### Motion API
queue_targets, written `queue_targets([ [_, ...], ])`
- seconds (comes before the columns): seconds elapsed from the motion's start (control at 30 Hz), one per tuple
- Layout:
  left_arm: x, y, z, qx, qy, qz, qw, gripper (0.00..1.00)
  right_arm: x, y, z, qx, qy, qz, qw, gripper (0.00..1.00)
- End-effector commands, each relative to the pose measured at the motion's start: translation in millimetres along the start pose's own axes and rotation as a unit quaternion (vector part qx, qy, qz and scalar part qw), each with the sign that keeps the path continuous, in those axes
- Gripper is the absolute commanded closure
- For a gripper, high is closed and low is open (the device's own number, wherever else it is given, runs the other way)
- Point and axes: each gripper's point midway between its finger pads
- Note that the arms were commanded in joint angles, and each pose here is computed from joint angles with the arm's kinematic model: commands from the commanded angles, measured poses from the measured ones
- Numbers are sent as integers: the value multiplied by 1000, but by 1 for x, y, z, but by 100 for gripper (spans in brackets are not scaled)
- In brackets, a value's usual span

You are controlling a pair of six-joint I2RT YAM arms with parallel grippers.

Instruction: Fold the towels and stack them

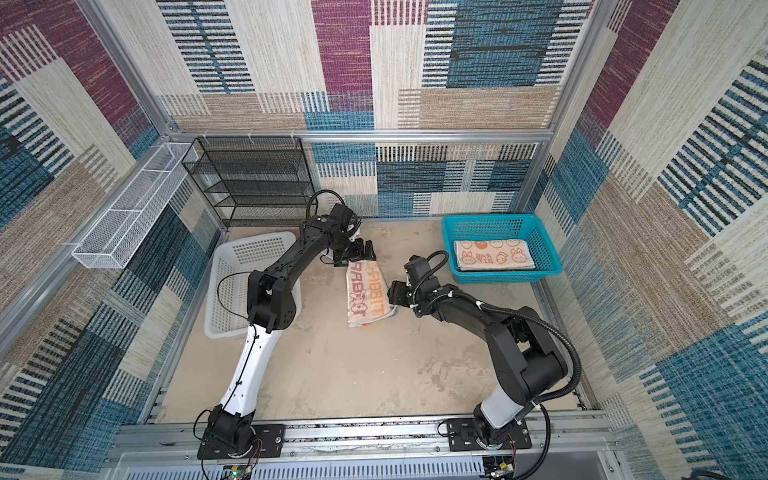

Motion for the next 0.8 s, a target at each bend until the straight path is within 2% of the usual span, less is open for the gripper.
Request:
queue_targets([
  [0.0, -17, 10, -12, 12, 3, 30, 999, 1, -4, -25, 1, -10, 3, -29, 1000, 30],
  [0.17, -40, 14, -24, 20, -16, 49, 998, 1, 13, -26, 3, -20, 18, -24, 999, 29],
  [0.47, -67, 13, -57, 21, -14, 48, 999, 1, 43, -19, -4, 6, 35, 11, 999, 33],
  [0.77, -65, 5, -130, 4, 15, -18, 1000, 1, 49, -12, -7, 25, 36, 35, 998, 49],
])
Point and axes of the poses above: each gripper's point midway between its finger pads, its own x axis out along the fingers, its own y axis along the line the jaws close on, z = x × y, and after that the axes turned 11 degrees about -x, right-handed
